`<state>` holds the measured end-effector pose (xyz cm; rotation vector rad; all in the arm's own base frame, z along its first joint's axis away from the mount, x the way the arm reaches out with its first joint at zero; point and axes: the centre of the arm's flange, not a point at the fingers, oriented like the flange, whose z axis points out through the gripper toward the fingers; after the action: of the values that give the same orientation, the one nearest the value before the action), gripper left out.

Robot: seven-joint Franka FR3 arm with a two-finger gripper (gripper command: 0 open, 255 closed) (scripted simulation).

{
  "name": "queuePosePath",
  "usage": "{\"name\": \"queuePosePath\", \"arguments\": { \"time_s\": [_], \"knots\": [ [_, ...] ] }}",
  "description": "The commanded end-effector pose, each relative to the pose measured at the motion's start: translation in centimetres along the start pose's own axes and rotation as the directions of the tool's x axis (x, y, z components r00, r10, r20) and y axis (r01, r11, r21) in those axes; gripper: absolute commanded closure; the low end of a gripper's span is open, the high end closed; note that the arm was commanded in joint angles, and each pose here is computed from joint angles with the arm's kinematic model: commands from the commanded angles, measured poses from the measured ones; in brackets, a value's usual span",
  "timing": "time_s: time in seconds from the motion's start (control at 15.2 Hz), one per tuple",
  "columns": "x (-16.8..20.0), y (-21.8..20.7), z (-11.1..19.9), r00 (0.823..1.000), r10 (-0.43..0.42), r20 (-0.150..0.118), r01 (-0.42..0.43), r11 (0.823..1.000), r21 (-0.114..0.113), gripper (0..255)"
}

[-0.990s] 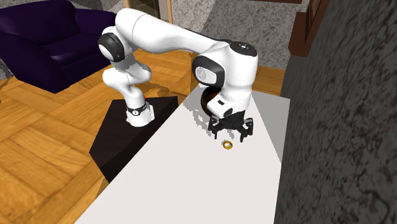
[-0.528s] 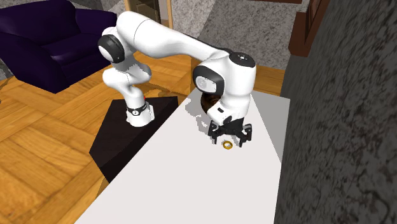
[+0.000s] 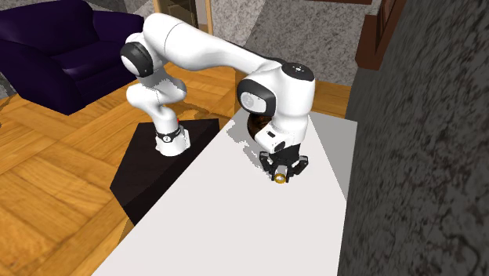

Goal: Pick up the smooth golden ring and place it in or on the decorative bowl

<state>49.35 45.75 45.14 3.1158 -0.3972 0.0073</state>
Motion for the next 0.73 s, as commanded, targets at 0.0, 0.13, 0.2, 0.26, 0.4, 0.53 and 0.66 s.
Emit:
{"name": "queuePosePath", "arguments": {
  "time_s": [0.0, 0.13, 0.2, 0.26, 0.4, 0.53, 0.66],
  "knots": [
    [0.0, -0.1, 0.6, 1.0, -0.002, 0.005, 0.002, 1.0, 0.0, 255],
    [-0.1, -0.2, 0.7, 1.0, -0.002, 0.005, 0.002, 1.0, 0.0, 255],
    [-0.1, -0.2, 0.6, 1.0, -0.002, 0.005, 0.002, 1.0, 0.0, 255],
    [-0.1, -0.1, 0.6, 1.0, -0.002, 0.005, 0.002, 1.0, 0.0, 255],
    [0.0, -0.1, 0.5, 1.0, -0.002, 0.005, 0.002, 1.0, 0.0, 255],
    [0.0, -0.1, -0.5, 1.0, -0.002, 0.005, 0.002, 1.0, 0.0, 255],
    [0.0, -0.1, -1.6, 1.0, -0.002, 0.005, 0.002, 1.0, 0.0, 255]
  ]
}}
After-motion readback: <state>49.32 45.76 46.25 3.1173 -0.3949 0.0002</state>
